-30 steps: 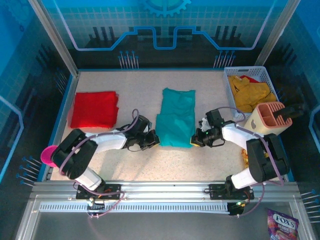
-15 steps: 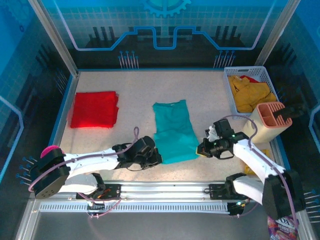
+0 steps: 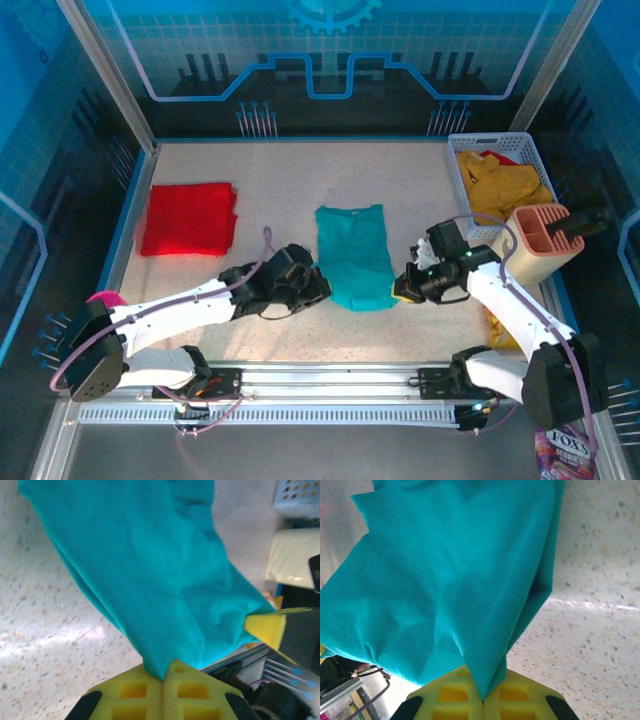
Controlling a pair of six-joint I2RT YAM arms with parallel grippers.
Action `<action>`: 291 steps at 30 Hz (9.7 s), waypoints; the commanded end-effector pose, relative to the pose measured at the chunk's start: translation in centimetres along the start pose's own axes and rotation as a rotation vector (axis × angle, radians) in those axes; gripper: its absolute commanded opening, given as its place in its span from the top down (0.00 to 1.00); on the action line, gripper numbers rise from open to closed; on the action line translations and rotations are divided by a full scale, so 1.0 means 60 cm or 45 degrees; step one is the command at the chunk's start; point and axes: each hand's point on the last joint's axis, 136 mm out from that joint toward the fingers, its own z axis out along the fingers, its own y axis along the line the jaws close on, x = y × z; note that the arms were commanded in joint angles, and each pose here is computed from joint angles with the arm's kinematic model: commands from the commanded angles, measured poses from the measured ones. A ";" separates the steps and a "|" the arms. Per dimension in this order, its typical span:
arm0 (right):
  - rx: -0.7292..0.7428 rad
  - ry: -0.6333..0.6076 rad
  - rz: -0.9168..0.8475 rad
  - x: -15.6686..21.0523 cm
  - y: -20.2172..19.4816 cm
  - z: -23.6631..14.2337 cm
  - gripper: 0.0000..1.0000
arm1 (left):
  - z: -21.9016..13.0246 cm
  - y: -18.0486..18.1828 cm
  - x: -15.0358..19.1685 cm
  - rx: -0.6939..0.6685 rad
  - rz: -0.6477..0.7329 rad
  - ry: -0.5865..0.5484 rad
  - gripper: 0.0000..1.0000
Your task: Fold and stack the t-shirts
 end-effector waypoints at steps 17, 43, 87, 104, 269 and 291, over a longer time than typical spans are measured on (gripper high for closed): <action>-0.126 -0.052 0.024 -0.195 0.073 -0.035 0.94 | 0.030 -0.106 -0.201 0.229 -0.034 0.007 0.98; -0.076 -0.061 -0.042 -0.178 0.073 -0.037 0.96 | 0.032 -0.068 -0.171 0.254 0.018 0.051 1.00; -0.074 -0.070 -0.002 -0.181 0.072 -0.049 0.96 | 0.029 -0.082 -0.182 0.207 -0.082 -0.002 1.00; -0.084 -0.044 0.066 -0.281 0.055 0.010 0.93 | 0.104 -0.029 -0.261 0.161 -0.195 0.010 1.00; -0.645 -0.653 0.337 -0.490 -0.007 0.050 0.00 | 0.237 0.047 -0.189 0.133 -0.306 0.013 0.57; -0.612 -0.328 0.094 -0.391 0.070 0.066 0.00 | 0.112 0.045 -0.232 0.060 0.137 -0.047 0.30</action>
